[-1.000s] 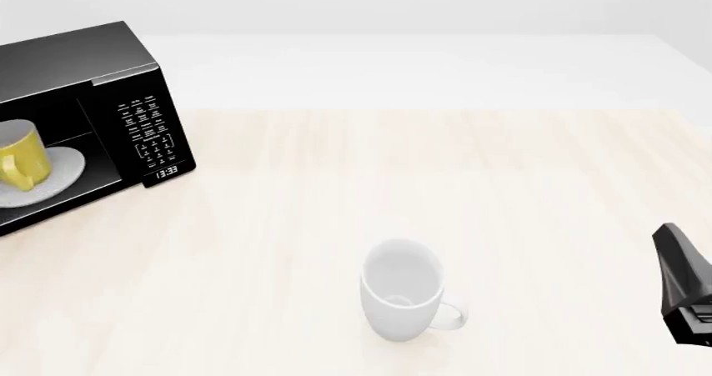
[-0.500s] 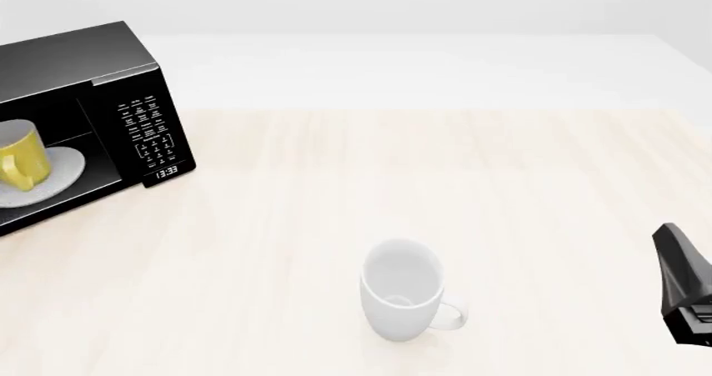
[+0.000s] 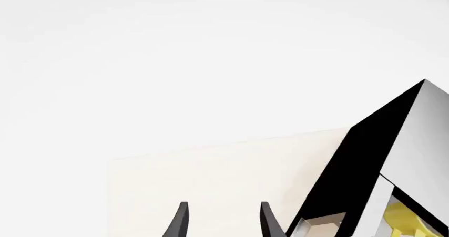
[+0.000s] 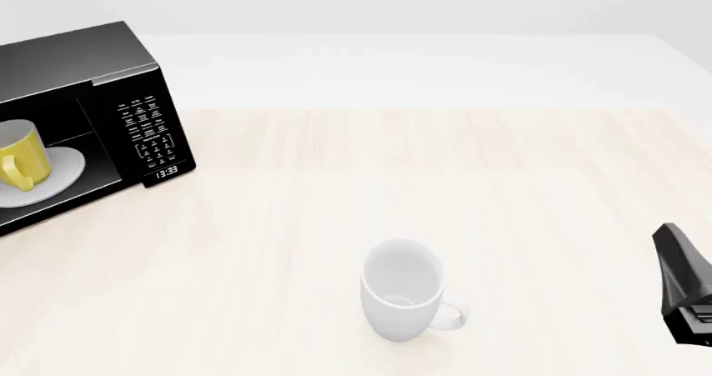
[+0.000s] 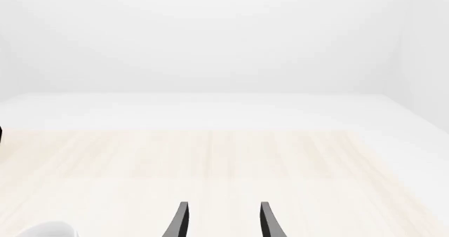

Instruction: Put the yellow and white mug in the microwave and close it.

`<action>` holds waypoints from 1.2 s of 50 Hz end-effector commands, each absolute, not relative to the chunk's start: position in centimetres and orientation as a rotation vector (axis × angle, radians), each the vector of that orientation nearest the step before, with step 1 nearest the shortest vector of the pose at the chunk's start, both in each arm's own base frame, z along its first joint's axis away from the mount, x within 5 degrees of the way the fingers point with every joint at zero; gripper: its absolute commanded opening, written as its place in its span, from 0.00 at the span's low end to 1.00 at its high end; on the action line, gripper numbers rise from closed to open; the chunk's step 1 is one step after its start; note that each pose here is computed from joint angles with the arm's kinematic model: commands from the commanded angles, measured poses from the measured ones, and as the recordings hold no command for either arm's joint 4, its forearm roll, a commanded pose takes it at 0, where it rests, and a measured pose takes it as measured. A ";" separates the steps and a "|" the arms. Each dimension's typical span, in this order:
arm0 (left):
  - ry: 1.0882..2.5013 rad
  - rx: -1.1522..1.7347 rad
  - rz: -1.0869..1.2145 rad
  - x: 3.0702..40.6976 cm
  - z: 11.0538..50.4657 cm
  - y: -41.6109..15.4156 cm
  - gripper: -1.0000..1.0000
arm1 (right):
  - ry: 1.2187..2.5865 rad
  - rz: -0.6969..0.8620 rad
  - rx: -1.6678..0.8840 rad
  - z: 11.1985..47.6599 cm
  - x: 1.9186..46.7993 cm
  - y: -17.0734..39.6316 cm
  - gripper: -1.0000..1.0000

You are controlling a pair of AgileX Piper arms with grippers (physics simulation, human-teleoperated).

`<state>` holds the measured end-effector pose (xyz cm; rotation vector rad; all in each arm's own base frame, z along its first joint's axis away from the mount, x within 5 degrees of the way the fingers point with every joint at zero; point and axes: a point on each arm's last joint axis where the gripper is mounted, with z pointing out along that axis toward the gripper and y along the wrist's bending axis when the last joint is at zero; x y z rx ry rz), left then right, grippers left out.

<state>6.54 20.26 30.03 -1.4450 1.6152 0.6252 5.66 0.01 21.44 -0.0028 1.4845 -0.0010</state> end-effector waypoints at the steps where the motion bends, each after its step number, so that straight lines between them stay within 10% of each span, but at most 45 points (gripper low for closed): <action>1: 1.678 -1.491 0.606 6.6 27.6 21.2 1.00 | 1.484 -0.001 -0.003 21.4 5.7 0.0 1.00; 60: 1.954 -1.265 0.408 13.0 23.1 19.1 1.00 | 1.484 -0.001 -0.003 21.4 5.7 0.0 1.00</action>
